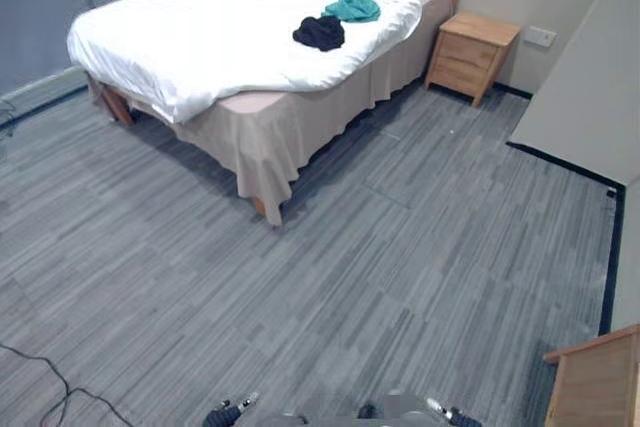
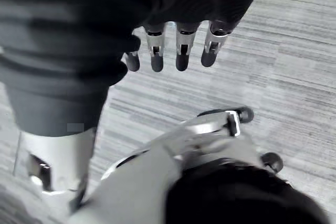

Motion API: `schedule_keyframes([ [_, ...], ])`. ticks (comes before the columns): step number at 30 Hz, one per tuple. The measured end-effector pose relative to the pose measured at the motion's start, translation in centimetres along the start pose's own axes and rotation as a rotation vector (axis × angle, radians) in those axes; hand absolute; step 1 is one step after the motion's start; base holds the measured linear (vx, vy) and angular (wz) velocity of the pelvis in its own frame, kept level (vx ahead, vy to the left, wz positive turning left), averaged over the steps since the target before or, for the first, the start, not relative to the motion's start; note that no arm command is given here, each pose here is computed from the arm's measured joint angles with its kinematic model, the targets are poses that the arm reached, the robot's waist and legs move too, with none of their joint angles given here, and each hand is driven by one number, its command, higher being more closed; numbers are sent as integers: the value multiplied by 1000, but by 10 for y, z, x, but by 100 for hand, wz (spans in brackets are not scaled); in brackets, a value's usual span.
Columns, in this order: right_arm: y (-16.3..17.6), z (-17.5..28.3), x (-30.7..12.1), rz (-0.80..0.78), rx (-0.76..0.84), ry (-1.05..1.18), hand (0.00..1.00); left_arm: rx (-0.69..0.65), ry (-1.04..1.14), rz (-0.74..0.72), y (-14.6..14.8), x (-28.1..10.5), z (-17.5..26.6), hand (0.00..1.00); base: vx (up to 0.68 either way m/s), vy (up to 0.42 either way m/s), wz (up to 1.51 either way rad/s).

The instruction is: Tidy the bed and pick cloth on bed and put in laundry

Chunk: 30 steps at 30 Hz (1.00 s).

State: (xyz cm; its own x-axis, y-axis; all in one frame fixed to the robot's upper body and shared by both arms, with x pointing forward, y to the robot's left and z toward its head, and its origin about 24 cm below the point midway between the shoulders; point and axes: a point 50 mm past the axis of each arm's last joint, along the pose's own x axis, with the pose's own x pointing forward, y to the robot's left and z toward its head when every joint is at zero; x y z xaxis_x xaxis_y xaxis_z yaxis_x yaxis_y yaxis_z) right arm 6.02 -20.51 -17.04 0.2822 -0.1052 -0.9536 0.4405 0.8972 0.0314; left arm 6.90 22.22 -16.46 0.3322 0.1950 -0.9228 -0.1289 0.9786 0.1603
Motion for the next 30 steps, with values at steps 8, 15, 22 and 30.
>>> schedule_keyframes([
  [8, -17, -21, -5, -49, 111, 58, 0, -16, 17, -14, -10, -1, -6, 0, 462, -318, 10],
  [15, -23, -15, -4, -62, -13, 63, 0, -72, -43, -10, -10, -1, 1, 0, 621, -308, -20],
  [22, -14, 21, 0, -16, -92, -75, 0, -139, -112, -17, -16, -3, 11, 0, 488, -2, -14],
  [30, 12, 45, 3, 63, -168, -132, 0, -167, -59, 37, -4, -2, 7, 0, 655, 212, 28],
])
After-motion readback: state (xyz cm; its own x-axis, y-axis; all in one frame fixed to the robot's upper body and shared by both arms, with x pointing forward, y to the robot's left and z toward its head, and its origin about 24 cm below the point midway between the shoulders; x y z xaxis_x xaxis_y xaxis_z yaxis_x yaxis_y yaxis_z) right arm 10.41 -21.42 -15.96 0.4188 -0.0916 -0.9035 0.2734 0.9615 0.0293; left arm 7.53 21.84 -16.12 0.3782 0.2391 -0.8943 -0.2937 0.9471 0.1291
